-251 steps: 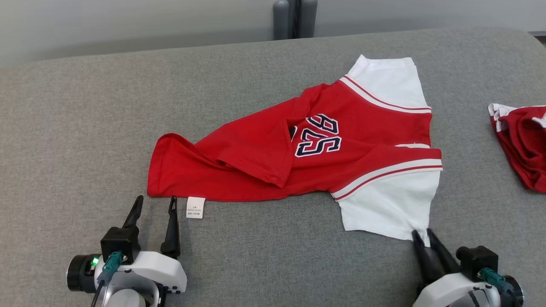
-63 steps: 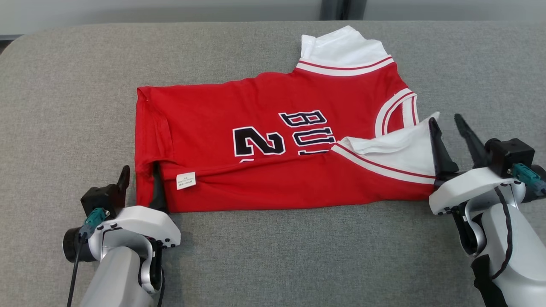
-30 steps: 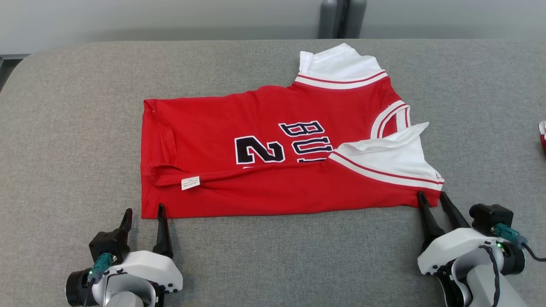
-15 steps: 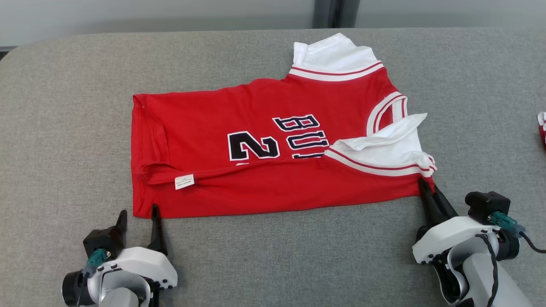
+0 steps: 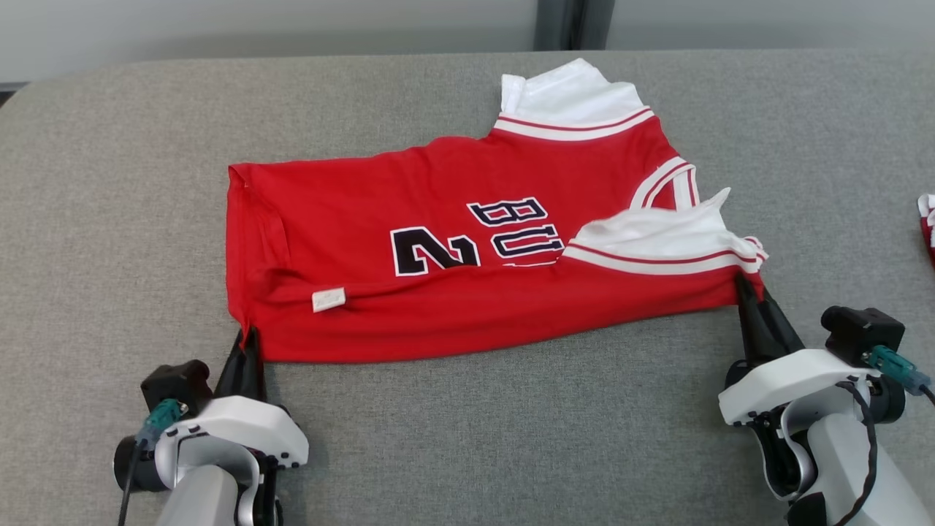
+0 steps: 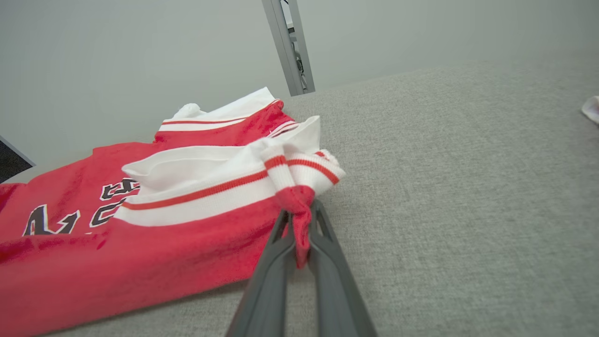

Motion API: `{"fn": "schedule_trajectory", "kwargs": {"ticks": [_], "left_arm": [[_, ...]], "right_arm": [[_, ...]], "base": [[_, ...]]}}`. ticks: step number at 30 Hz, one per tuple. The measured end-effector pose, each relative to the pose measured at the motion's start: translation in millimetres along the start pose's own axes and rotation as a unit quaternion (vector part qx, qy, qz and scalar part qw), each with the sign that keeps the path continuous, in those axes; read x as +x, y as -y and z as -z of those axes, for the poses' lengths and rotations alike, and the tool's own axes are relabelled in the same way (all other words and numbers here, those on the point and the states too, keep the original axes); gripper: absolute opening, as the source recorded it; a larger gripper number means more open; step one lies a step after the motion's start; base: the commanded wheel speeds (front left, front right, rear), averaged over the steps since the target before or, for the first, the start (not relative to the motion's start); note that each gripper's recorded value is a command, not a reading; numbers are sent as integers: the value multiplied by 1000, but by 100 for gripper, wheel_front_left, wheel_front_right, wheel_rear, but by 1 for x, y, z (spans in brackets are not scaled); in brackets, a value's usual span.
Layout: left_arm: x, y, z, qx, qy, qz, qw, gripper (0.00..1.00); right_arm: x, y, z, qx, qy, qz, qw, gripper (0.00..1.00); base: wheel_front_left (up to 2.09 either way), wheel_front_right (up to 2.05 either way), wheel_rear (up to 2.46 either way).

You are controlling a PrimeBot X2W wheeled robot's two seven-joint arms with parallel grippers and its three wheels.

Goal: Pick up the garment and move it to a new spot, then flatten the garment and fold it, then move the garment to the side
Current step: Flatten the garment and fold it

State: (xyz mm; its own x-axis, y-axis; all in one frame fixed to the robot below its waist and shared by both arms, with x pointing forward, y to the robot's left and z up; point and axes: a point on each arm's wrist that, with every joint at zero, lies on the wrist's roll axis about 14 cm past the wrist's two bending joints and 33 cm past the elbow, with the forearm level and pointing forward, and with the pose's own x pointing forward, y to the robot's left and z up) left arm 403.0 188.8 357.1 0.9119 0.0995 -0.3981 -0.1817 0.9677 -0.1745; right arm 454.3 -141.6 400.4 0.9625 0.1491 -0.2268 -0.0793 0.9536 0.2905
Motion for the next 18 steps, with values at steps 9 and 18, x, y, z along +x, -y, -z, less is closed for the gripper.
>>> {"fn": "schedule_trajectory", "kwargs": {"ticks": [9, 18], "left_arm": [[-15, -4, -45, -7, 73, -1, 997, 0], [-61, -19, -11, -11, 45, -11, 999, 0]], "right_arm": [[-12, -3, -30, 1, 40, 2, 999, 0], [-67, -1, -5, 6, 15, 11, 1000, 0]], "base": [[0, 0, 0], [0, 0, 0]]}}
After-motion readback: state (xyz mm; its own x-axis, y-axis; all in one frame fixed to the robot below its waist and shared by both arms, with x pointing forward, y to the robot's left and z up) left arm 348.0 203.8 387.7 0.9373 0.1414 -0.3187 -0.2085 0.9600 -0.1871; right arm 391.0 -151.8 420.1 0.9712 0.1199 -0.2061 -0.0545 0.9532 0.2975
